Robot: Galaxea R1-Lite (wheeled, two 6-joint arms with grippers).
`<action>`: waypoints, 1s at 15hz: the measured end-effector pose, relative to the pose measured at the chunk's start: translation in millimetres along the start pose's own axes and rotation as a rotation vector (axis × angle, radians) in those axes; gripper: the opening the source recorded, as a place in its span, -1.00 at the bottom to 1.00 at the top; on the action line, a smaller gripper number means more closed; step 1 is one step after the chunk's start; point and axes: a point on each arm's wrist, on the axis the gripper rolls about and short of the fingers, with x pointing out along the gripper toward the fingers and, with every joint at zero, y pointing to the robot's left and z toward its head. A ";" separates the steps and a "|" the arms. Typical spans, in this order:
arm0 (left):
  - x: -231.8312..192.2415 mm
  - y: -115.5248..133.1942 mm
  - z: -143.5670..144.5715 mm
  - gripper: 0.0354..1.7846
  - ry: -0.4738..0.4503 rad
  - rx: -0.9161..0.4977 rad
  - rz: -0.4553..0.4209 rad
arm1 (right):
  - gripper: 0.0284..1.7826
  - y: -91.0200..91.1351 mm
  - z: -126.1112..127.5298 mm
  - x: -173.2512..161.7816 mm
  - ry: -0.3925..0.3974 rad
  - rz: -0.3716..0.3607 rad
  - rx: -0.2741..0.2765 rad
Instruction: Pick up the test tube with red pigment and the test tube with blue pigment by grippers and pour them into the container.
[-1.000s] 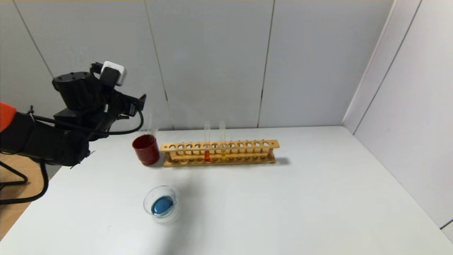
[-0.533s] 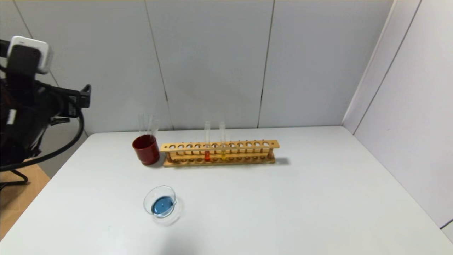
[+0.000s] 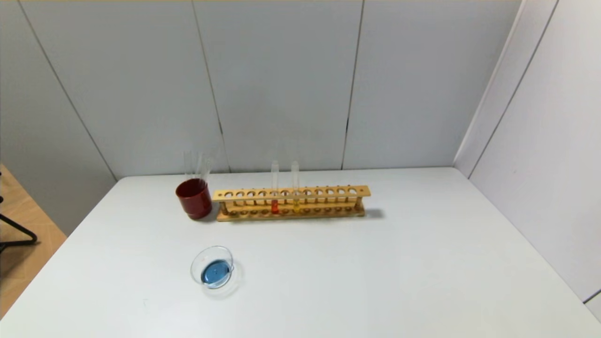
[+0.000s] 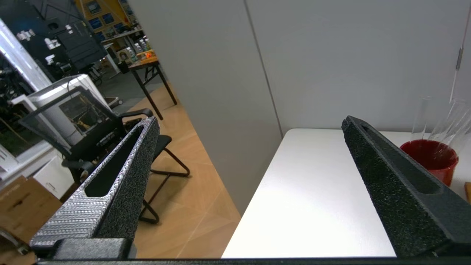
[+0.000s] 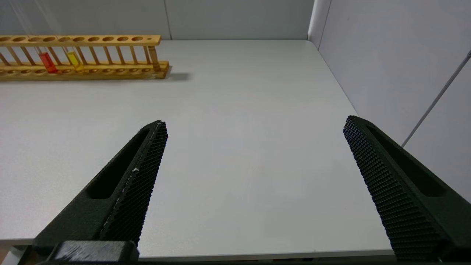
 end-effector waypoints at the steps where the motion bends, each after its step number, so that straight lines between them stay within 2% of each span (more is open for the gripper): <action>1: -15.5 7.0 -5.0 0.96 -0.007 -0.023 -0.009 | 0.96 0.0 0.0 0.0 0.000 0.000 0.000; 4: -62.8 25.1 -21.5 0.96 -0.072 -0.105 -0.071 | 0.96 0.0 0.0 0.0 0.000 0.000 0.000; 8: -103.5 31.1 -52.4 0.96 -0.219 -0.175 -0.303 | 0.96 0.0 0.0 0.0 0.000 0.000 0.000; 10: -108.4 26.8 -69.0 0.96 -0.262 -0.189 -0.356 | 0.96 0.0 0.0 0.0 0.000 0.000 0.000; 12: -107.3 17.5 -92.7 0.96 -0.216 -0.202 -0.386 | 0.96 0.0 0.0 0.0 0.000 0.000 0.000; 15: -107.2 10.4 -111.5 0.96 -0.079 -0.301 -0.436 | 0.96 0.0 0.0 0.0 0.000 0.000 0.000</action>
